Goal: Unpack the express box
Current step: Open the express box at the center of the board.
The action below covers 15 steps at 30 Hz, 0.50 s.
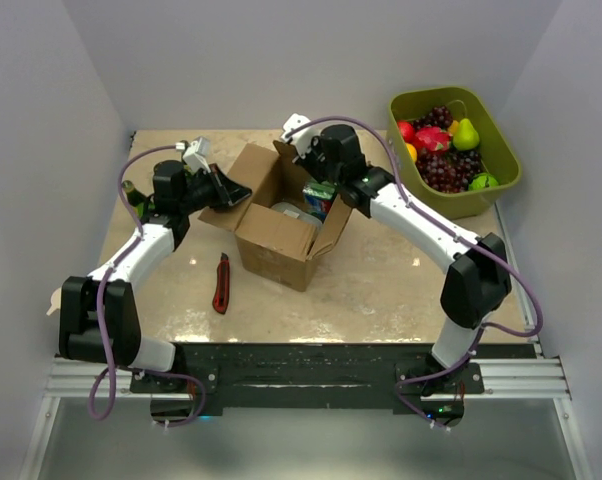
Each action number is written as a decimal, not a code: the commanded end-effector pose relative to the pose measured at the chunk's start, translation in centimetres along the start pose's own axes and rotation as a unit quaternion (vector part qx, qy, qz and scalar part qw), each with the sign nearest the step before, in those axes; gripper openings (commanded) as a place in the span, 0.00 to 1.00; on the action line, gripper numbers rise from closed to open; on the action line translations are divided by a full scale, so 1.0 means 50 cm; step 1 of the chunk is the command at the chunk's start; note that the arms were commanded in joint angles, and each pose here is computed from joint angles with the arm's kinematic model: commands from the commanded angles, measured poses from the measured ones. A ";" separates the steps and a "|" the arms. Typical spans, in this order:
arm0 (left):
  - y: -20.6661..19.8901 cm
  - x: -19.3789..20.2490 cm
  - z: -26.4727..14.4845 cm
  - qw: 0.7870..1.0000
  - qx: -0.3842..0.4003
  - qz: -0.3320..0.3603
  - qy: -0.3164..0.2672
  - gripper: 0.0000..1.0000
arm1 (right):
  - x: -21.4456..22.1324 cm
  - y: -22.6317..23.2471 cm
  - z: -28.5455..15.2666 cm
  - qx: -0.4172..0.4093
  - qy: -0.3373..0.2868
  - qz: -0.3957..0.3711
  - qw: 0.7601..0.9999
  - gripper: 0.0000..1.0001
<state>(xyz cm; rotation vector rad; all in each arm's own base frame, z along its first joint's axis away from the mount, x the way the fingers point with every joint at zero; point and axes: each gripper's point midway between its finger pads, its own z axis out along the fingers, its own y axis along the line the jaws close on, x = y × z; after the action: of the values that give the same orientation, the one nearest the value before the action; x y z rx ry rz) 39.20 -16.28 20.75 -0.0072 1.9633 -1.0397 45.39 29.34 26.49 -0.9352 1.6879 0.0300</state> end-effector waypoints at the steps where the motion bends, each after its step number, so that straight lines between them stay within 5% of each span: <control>1: 0.011 0.029 0.001 1.000 -0.008 0.007 0.024 0.00 | -0.057 -0.036 0.000 0.025 -0.038 -0.023 0.999 0.01; 4: 0.005 0.035 0.004 0.999 -0.006 0.013 0.029 0.00 | 0.000 -0.041 0.030 0.037 -0.008 -0.034 0.999 0.04; 12: 0.015 0.075 0.007 0.998 -0.015 0.029 0.054 0.00 | 0.045 -0.145 0.065 0.047 0.000 0.082 0.996 0.10; 15: 0.027 0.086 0.010 0.997 -0.020 0.034 0.066 0.00 | 0.074 -0.144 0.079 0.023 0.010 0.129 0.991 0.33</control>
<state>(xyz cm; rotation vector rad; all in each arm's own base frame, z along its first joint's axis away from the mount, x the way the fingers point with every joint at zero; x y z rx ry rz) 38.52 -17.86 20.52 0.0942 1.9617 -1.0280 50.42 27.18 23.47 -0.8327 1.7831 0.1082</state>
